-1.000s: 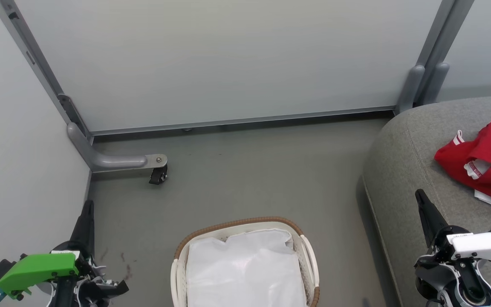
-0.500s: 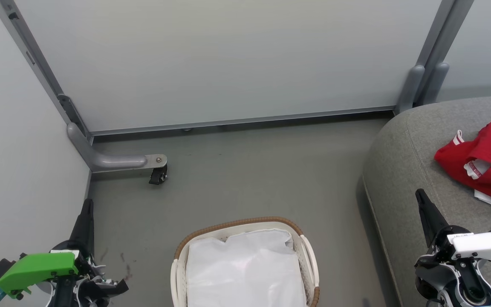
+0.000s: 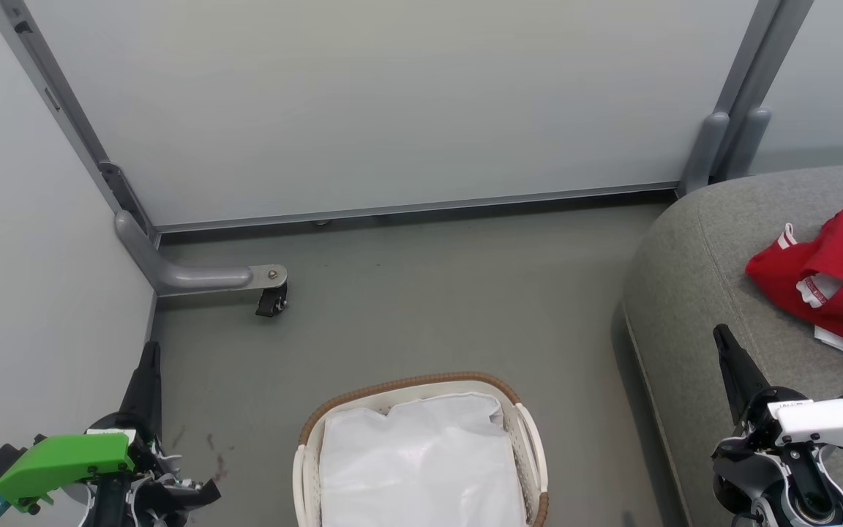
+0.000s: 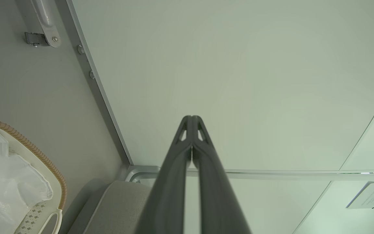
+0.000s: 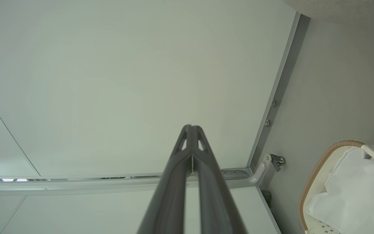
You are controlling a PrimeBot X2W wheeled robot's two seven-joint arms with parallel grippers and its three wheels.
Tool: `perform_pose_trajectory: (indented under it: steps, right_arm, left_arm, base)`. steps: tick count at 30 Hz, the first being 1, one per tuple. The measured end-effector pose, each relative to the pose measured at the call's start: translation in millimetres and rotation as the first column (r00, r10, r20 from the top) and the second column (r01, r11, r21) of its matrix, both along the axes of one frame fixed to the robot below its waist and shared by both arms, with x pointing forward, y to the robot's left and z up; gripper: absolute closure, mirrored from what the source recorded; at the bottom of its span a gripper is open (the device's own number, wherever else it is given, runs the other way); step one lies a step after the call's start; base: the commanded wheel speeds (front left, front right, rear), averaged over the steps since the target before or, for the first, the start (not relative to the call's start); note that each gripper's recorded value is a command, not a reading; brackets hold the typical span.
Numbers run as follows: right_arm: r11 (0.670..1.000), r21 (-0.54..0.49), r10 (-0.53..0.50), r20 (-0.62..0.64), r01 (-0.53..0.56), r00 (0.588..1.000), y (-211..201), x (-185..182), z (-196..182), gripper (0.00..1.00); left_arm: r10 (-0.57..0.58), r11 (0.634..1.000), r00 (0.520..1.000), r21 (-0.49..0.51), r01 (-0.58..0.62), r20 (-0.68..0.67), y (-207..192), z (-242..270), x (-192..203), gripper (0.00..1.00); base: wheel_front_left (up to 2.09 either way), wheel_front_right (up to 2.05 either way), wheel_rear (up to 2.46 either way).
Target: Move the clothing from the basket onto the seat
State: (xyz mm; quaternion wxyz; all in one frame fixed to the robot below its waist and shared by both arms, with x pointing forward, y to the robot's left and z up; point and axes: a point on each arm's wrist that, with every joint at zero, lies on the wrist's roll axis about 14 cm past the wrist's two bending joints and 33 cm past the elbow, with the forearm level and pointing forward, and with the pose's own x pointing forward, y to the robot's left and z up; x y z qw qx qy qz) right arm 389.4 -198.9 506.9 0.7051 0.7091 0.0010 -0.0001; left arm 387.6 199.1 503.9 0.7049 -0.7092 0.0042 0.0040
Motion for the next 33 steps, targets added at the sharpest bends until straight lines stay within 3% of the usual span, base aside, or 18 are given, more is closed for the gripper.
perform_pose_trajectory:
  steps: [33]
  right_arm:
    - [1.0,0.0,0.0,0.0,0.0,1.0,0.0,0.0,0.1,1.0]
  left_arm:
    - [0.0,1.0,1.0,0.0,0.0,0.001,-0.1,0.1,0.0,1.0]
  base:
    - [0.0,0.0,0.0]
